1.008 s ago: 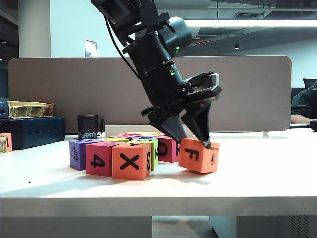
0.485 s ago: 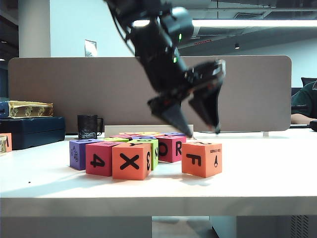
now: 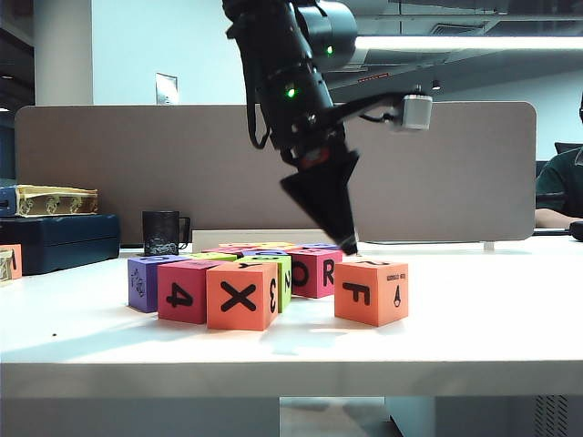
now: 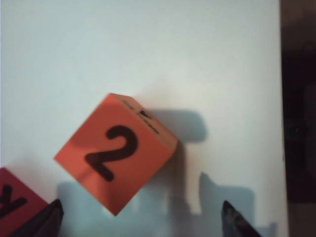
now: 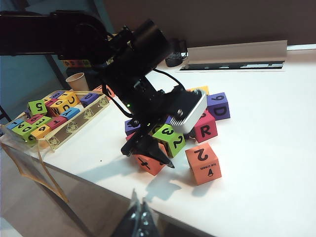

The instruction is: Select the appropriate blocks from the scattered letter blocks on the table and arrange them in a row to spell out "23".

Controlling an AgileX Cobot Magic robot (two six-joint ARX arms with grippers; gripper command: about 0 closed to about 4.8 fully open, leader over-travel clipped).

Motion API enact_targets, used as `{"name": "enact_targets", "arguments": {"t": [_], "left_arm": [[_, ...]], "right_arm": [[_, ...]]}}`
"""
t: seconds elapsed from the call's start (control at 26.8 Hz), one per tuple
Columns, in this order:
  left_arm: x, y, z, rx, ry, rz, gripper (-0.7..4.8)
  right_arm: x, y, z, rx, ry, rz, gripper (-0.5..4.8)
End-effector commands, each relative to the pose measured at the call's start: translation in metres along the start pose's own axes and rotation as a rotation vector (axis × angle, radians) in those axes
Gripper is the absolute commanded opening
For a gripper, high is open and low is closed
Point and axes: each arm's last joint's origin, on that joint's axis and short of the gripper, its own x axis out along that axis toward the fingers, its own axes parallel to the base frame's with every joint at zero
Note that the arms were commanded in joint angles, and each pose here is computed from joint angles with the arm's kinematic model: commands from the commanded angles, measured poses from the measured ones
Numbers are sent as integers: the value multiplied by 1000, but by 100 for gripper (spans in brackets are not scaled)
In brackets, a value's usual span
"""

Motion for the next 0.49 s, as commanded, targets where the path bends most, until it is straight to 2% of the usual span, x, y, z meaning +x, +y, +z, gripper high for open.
{"name": "enact_targets", "arguments": {"t": [0.04, 0.07, 0.11, 0.15, 0.22, 0.49], "left_arm": [[2, 3, 2, 155, -22, 27, 408], [4, 6, 4, 209, -38, 54, 415], [4, 7, 5, 224, -42, 61, 431], [7, 9, 6, 277, -50, 78, 479], [11, 10, 5, 330, -46, 78, 479], [42, 14, -1, 337, -32, 45, 479]], "right_arm": [[-2, 2, 0, -14, -14, 3, -1], [-2, 2, -1, -9, -7, 2, -1], [-2, 1, -1, -5, -3, 1, -1], [-2, 1, -3, 4, 9, -1, -1], [-2, 1, -5, 18, 27, -4, -1], [-2, 0, -5, 22, 31, -13, -1]]}}
